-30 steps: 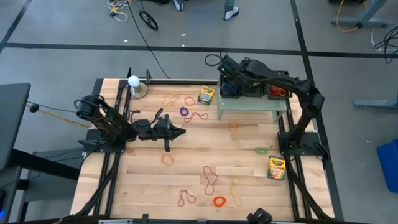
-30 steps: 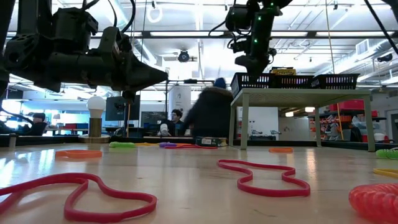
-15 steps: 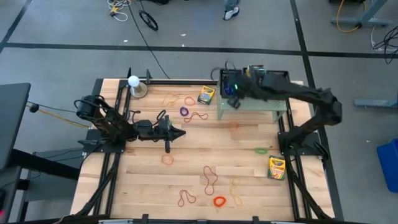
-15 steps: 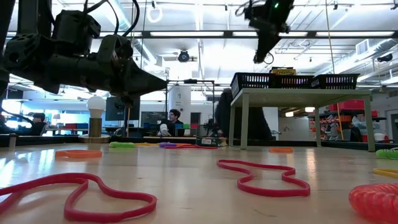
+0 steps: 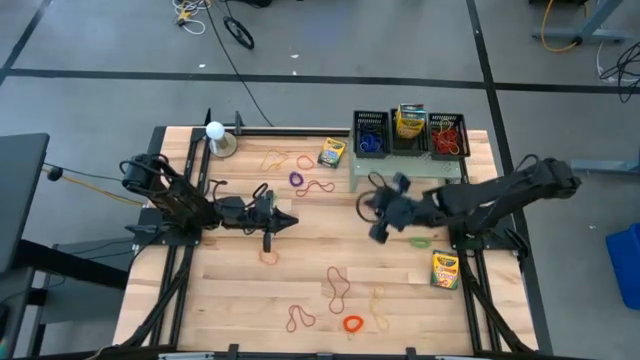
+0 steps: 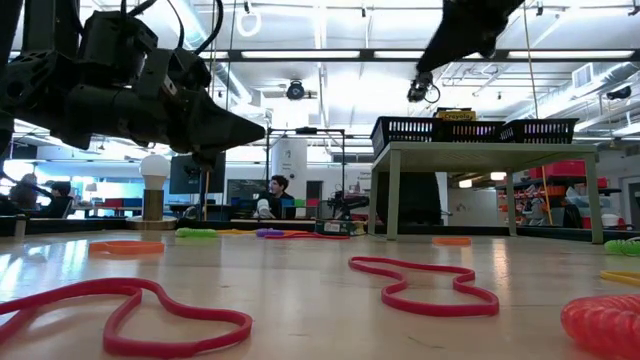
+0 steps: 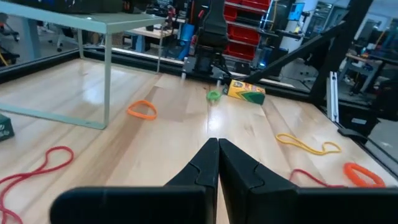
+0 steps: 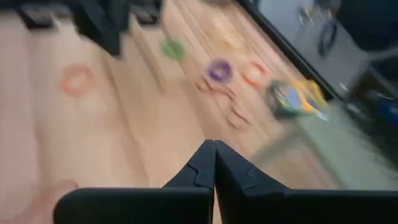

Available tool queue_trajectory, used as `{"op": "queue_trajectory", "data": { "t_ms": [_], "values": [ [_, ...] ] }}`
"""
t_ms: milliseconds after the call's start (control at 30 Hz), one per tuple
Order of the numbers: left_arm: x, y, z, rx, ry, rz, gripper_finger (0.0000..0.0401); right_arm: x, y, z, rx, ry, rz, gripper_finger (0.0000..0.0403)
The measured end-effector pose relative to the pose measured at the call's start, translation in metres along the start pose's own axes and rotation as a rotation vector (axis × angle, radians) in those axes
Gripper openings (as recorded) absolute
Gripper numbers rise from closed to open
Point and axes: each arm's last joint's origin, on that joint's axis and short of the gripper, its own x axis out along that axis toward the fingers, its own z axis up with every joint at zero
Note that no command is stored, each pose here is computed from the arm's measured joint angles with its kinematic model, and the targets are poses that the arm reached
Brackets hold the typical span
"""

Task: Pick & Place Office Desk Supplies
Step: Put the top red rubber band into the right black basket on the shelf

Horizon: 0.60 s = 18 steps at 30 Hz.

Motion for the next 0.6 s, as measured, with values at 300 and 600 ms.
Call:
{"op": "queue_trajectory", "data": {
  "t_ms": [300,600],
  "values": [
    [0.009,0.005,0.006,0.053,-0.014,0.062,0.0016,0.039,0.035,-0.062,0.103,-0.322,0.202,0.0014],
    [0.033,0.0,0.011,0.018,0.07,0.025,0.0016,0.041,0.037,-0.094,0.076,-0.265,0.226,0.0004]
  ]
}}
